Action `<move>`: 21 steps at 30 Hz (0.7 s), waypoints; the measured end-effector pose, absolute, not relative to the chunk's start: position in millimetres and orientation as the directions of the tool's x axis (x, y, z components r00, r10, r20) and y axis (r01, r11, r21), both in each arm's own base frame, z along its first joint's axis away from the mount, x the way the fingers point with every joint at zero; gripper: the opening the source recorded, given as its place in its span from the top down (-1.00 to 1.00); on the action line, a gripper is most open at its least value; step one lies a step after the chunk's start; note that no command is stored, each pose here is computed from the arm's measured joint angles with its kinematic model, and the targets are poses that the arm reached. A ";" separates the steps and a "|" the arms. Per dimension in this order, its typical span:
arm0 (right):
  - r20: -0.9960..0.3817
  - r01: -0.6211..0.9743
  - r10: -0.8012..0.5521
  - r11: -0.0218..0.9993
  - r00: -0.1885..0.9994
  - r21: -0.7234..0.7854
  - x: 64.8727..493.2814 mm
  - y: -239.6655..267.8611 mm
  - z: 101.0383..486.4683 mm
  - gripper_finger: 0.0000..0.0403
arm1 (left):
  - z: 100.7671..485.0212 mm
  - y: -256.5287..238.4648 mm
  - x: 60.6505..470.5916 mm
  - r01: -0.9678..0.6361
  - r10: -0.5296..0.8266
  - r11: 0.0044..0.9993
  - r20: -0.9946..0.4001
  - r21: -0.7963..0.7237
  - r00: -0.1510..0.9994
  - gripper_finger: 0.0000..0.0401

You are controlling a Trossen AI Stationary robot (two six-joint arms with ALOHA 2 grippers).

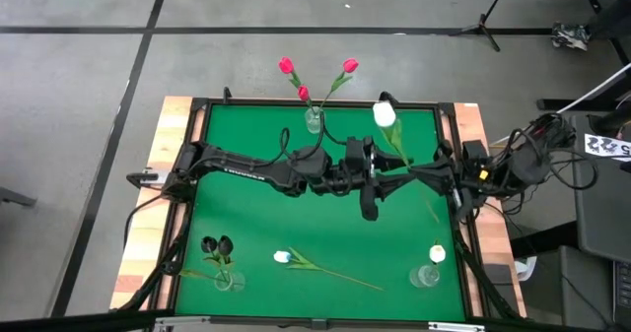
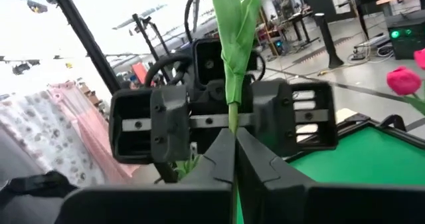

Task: Sort flowers into vase by color
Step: Put the top white flower into the bottom right transparent vase

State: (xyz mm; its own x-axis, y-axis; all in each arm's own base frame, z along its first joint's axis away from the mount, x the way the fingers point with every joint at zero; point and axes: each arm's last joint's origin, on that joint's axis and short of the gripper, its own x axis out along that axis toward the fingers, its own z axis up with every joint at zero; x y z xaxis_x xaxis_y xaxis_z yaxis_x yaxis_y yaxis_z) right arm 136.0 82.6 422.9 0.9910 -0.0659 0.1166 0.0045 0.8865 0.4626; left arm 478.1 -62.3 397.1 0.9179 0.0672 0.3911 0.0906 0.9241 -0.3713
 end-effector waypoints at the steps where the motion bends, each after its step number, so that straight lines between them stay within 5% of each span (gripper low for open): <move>1: 0.115 -0.005 -0.054 0.888 0.992 0.459 136.2 83.1 422.6 1.00 | 397.1 -61.2 478.3 0.087 0.069 0.926 0.391 -0.367 0.918 0.07; 15: 0.119 -0.028 -0.028 0.895 0.992 0.446 132.7 81.1 423.4 1.00 | 397.2 -56.5 478.8 0.056 0.080 0.945 0.392 -0.323 0.917 0.90; 21: 0.062 -0.020 -0.006 0.917 0.998 0.399 131.3 80.3 417.1 0.88 | 394.0 -56.0 480.0 0.032 0.090 0.948 0.366 -0.316 0.926 0.94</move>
